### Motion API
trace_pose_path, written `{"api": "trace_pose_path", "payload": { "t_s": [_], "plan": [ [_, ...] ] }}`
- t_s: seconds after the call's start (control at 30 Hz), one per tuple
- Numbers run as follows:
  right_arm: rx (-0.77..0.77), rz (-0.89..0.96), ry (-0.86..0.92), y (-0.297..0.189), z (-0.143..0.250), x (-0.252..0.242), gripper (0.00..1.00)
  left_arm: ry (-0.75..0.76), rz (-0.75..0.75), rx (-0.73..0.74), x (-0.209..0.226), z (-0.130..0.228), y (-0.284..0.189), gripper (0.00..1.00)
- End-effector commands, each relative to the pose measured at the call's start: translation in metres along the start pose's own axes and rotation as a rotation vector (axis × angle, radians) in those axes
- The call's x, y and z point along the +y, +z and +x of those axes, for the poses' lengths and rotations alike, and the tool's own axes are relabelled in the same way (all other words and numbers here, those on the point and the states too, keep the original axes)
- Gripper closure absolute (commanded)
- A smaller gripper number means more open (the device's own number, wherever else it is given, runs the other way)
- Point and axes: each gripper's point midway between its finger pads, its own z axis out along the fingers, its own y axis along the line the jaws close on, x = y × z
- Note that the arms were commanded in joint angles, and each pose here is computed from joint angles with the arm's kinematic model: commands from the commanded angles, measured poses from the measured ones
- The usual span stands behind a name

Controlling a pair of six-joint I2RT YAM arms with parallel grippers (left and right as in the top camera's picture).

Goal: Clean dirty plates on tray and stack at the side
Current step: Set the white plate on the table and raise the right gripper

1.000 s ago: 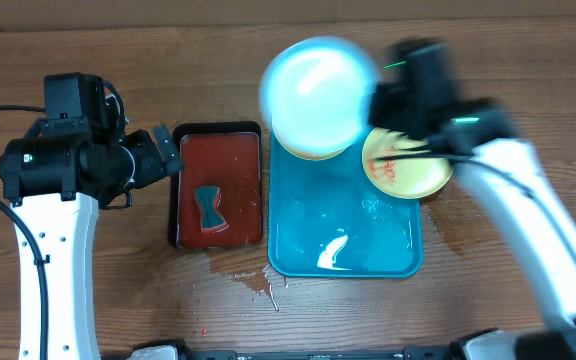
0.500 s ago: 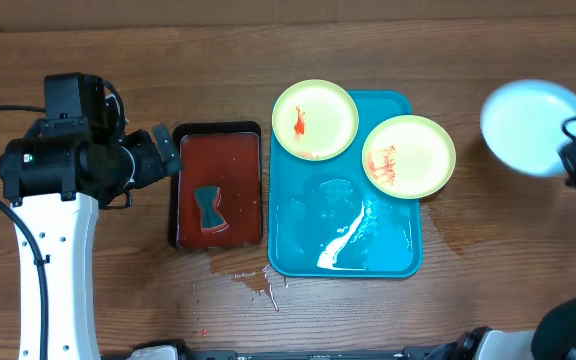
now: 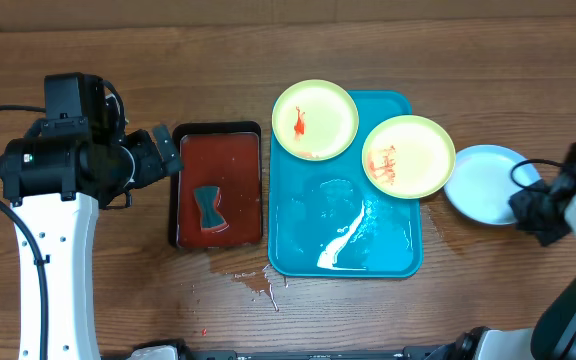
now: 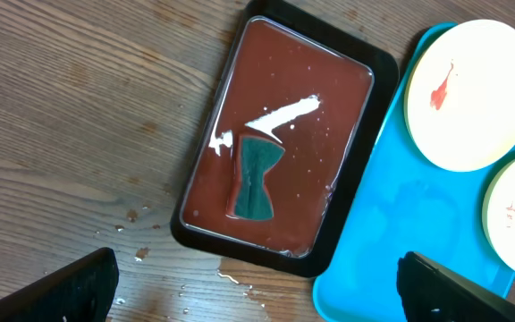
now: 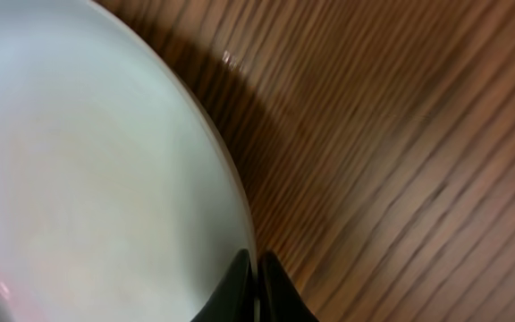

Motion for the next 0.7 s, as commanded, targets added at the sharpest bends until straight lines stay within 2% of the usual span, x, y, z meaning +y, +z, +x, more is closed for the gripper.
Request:
{"api": "trace_pose_path", "payload": {
  "t_s": [0.0, 0.07, 0.13, 0.27, 0.37, 0.43, 0.5, 0.53, 0.67],
  "plan": [
    [-0.031, 0.045, -0.066, 0.000, 0.007, 0.007, 0.92, 0.012, -0.003, -0.014, 0.000, -0.005, -0.003, 0.00],
    [-0.051, 0.081, -0.108, -0.003, 0.010, 0.010, 0.78, 0.012, -0.003, -0.014, 0.000, -0.005, -0.003, 0.00],
    [-0.058, 0.090, -0.137, -0.009, 0.011, 0.016, 0.69, 0.012, -0.003, -0.014, 0.000, -0.005, -0.003, 0.00],
    [-0.075, 0.036, -0.181, -0.030, 0.007, 0.037, 0.67, 0.012, -0.003, -0.014, 0.000, -0.005, -0.003, 0.00],
    [-0.038, -0.171, -0.368, -0.050, 0.017, 0.081, 0.65, 0.012, -0.003, -0.014, 0.000, -0.005, -0.003, 0.00],
    [-0.012, -0.315, -0.481, -0.060, 0.030, 0.110, 0.56, 0.012, -0.003, -0.015, 0.000, -0.005, -0.003, 0.00],
    [-0.015, -0.389, -0.542, -0.064, 0.036, 0.128, 0.40, 0.012, -0.003, -0.014, 0.000, -0.005, -0.003, 0.00],
    [-0.030, -0.393, -0.552, -0.063, 0.036, 0.132, 0.37, 0.012, -0.003, -0.015, 0.000, -0.005, -0.003, 0.00],
    [-0.118, -0.361, -0.590, -0.051, 0.028, 0.146, 0.35, 0.012, -0.003, -0.014, 0.000, -0.005, -0.003, 0.00]
  ]
}}
